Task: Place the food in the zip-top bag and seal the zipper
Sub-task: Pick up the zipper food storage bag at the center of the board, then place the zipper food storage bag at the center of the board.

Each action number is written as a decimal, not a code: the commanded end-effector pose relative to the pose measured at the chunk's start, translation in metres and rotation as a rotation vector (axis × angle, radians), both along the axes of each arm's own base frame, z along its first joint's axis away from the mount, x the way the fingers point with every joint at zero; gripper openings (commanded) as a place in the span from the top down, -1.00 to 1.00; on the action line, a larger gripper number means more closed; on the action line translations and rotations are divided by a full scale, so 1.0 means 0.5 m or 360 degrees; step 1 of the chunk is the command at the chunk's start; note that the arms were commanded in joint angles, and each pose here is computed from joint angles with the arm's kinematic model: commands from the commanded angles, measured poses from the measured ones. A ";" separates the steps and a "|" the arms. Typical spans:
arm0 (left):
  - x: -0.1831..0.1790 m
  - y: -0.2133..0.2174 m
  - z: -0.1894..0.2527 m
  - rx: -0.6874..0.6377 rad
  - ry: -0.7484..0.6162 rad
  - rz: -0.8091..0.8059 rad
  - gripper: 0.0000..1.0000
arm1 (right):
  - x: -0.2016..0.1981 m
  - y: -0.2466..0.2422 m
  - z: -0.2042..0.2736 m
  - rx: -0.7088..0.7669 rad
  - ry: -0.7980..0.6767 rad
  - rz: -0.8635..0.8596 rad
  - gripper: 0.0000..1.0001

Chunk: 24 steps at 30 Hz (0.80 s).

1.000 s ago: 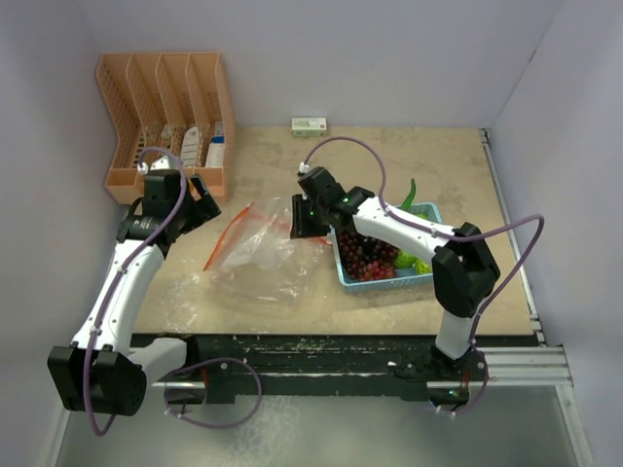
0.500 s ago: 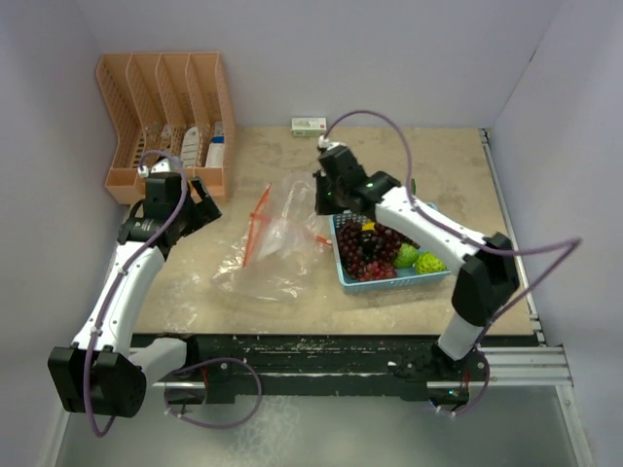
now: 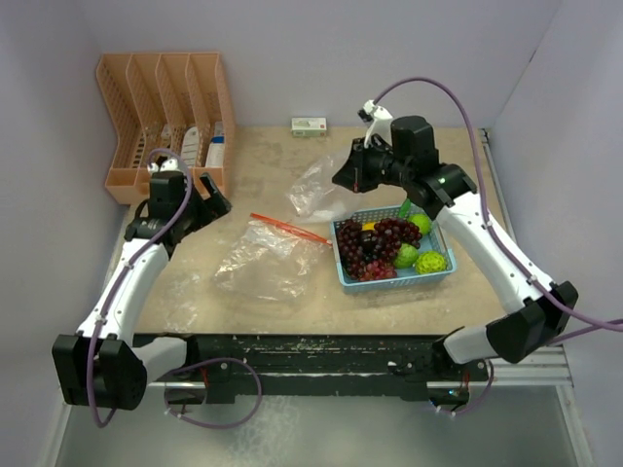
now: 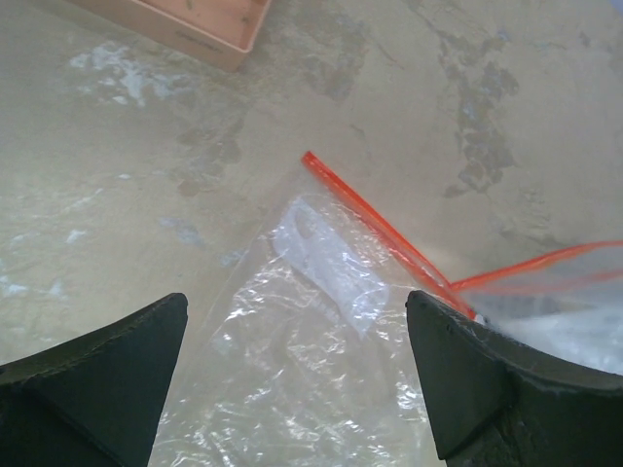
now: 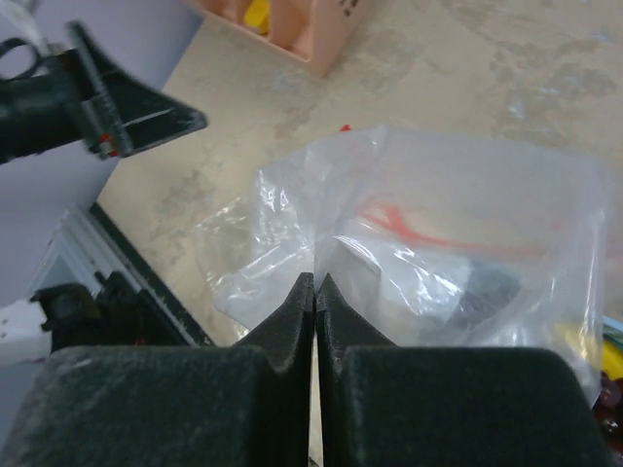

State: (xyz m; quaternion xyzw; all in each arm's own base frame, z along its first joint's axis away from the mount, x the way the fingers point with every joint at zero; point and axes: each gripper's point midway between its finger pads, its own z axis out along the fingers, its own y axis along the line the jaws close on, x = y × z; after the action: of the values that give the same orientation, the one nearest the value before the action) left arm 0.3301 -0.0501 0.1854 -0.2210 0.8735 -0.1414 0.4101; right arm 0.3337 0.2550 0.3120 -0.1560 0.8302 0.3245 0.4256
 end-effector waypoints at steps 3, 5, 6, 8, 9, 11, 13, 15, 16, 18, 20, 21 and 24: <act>0.046 -0.084 0.038 -0.0312 -0.0203 -0.0217 -0.96 | -0.088 0.011 0.215 0.0186 -0.0360 0.0308 1.00; 0.048 -0.091 0.035 -0.0336 -0.0208 -0.0241 -0.96 | -0.100 0.003 0.226 0.0187 -0.0381 0.0312 1.00; 0.048 -0.092 0.032 -0.0339 -0.0204 -0.0245 -0.96 | -0.103 0.000 0.209 0.0173 -0.0358 0.0309 1.00; 0.045 -0.092 0.025 -0.0335 -0.0192 -0.0251 -0.96 | -0.097 -0.009 0.161 0.0140 -0.0285 0.0239 1.00; 0.043 -0.092 0.022 -0.0331 -0.0185 -0.0255 -0.96 | -0.089 -0.017 0.123 0.0105 -0.0221 0.0179 1.00; 0.039 -0.091 0.018 -0.0320 -0.0174 -0.0260 -0.96 | -0.070 -0.045 0.039 0.0009 -0.0060 -0.0015 1.00; 0.036 -0.090 0.014 -0.0309 -0.0164 -0.0263 -0.96 | -0.065 -0.066 -0.031 -0.0084 0.0065 -0.0127 1.00; 0.033 -0.088 0.010 -0.0299 -0.0154 -0.0262 -0.96 | -0.060 -0.104 -0.094 -0.0177 0.0212 -0.0337 1.00; 0.033 -0.087 0.007 -0.0297 -0.0152 -0.0259 -0.96 | -0.062 -0.127 -0.128 -0.0247 0.0297 -0.0450 1.00; 0.032 -0.088 0.003 -0.0299 -0.0142 -0.0261 -0.96 | -0.082 -0.159 -0.194 -0.0370 0.0487 -0.0587 0.53; 0.031 -0.089 -0.001 -0.0302 -0.0135 -0.0265 -0.96 | -0.110 -0.177 -0.245 -0.0447 0.0631 -0.0637 -0.04; 0.031 -0.089 -0.003 -0.0301 -0.0132 -0.0266 -0.96 | -0.123 -0.183 -0.261 -0.0461 0.0683 -0.0660 -0.36; 0.031 -0.088 -0.010 -0.0291 -0.0122 -0.0267 -0.96 | -0.141 -0.204 -0.248 -0.0435 0.0682 -0.0755 -0.95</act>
State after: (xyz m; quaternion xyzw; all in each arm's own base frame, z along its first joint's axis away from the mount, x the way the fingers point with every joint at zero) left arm 0.3413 -0.0917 0.1754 -0.1893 0.8623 -0.2551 0.3944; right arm 0.2757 0.1774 0.1691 -0.0086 0.9528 0.1567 0.2600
